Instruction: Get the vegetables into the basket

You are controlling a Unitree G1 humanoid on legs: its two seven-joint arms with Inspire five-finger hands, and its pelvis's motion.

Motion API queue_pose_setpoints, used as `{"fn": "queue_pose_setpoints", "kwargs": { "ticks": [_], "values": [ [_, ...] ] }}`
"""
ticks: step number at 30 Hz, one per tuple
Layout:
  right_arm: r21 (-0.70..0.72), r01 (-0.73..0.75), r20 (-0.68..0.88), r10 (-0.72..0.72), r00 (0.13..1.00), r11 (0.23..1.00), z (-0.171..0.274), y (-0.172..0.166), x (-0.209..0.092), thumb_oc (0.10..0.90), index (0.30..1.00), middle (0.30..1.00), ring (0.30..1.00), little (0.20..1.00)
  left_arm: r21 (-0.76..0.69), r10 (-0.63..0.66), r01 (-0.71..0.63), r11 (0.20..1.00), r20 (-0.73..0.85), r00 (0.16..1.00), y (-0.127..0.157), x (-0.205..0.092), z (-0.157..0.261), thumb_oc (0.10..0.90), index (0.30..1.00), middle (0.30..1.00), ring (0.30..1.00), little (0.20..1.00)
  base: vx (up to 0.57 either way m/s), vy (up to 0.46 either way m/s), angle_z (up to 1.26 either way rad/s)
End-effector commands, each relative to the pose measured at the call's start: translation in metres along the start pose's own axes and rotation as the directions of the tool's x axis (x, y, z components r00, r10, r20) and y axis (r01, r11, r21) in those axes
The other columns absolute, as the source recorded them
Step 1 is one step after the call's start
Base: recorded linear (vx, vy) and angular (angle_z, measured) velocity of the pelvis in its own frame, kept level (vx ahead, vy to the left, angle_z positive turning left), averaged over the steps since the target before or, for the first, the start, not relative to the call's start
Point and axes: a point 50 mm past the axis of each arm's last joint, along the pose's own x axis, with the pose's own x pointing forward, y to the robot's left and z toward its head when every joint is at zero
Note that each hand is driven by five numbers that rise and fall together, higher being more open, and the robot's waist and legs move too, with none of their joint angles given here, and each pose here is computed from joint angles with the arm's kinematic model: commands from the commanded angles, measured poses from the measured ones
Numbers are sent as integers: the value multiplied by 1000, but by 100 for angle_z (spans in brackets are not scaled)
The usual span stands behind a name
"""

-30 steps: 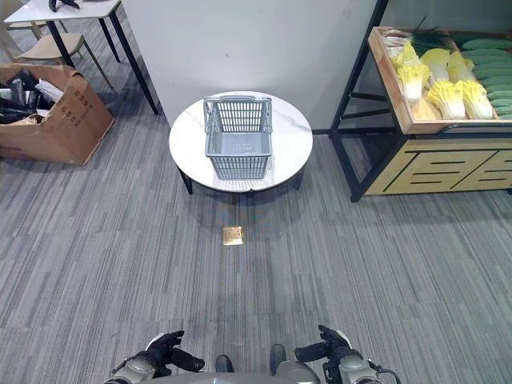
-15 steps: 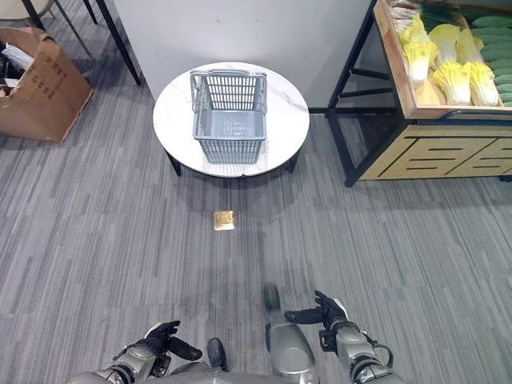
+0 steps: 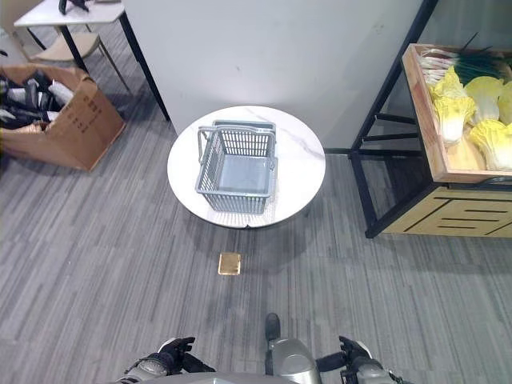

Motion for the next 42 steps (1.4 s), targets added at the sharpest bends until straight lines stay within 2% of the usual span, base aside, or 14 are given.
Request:
{"fn": "queue_pose_setpoints", "kwargs": {
  "ticks": [1, 17, 26, 28, 30, 32, 34, 35, 36, 37, 42],
  "values": [
    [-46, 5, 35, -4, 999, 999, 13, -5, 1, 900, 1000, 1000, 1000, 1000, 26, 32, -32, 999, 16, 999, 17, 0, 4, 900, 1000, 1000, 1000, 1000, 181, -198, -10],
    [-123, -5, -1, 5, 1000, 992, 8, -3, 1, 900, 1000, 1000, 1000, 1000, 17, 20, -19, 1000, -51, 999, 13, -3, -19, 900, 1000, 1000, 1000, 1000, 192, -9, -28],
    [-71, -12, 18, 14, 1000, 997, 10, 6, 2, 900, 1000, 1000, 1000, 1000, 37, 36, -34, 999, -48, 998, 17, -3, -20, 900, 1000, 1000, 1000, 1000, 66, 45, -17],
    [-33, -2, 86, 4, 996, 999, 27, 4, 2, 900, 1000, 1000, 1000, 1000, 21, 50, -48, 999, -59, 997, 20, -4, -24, 900, 1000, 1000, 1000, 1000, 71, 50, -10],
    [-11, 15, 227, -12, 974, 1000, 60, -2, -1, 900, 1000, 1000, 1000, 1000, 3, 66, -66, 998, -63, 996, 24, -4, -27, 900, 1000, 1000, 1000, 1000, 36, 35, -7],
    [-17, 45, 458, -32, 888, 999, 113, -15, -19, 900, 1000, 1000, 1000, 1000, -18, 77, -79, 997, -75, 994, 27, -5, -32, 900, 1000, 1000, 1000, 1000, 18, 52, -14],
    [-7, 87, 596, -65, 800, 996, 145, -31, -38, 900, 1000, 1000, 1000, 1000, -37, 82, -85, 996, -77, 994, 27, -6, -35, 900, 1000, 1000, 1000, 1000, 14, 49, -28],
    [-7, 88, 595, -66, 801, 996, 144, -31, -38, 900, 1000, 1000, 1000, 1000, -37, 81, -84, 996, -77, 994, 27, -6, -35, 900, 1000, 1000, 1000, 1000, 19, 55, -23],
    [2, 160, 741, -109, 662, 987, 187, -52, -68, 900, 1000, 1000, 1000, 1000, -52, 79, -83, 995, -77, 994, 25, -6, -36, 900, 1000, 1000, 1000, 1000, 15, 50, -12],
    [12, 181, 807, -117, 579, 983, 206, -59, -86, 900, 1000, 1000, 1000, 1000, -60, 78, -83, 995, -75, 994, 24, -6, -36, 900, 1000, 1000, 1000, 1000, 13, 55, -8],
    [-15, 311, 958, -76, 277, 950, 260, -71, -156, 900, 1000, 1000, 1000, 1000, -86, 82, -87, 992, -67, 994, 23, -6, -33, 900, 1000, 1000, 1000, 1000, 2, 7, -1]
  ]
}}
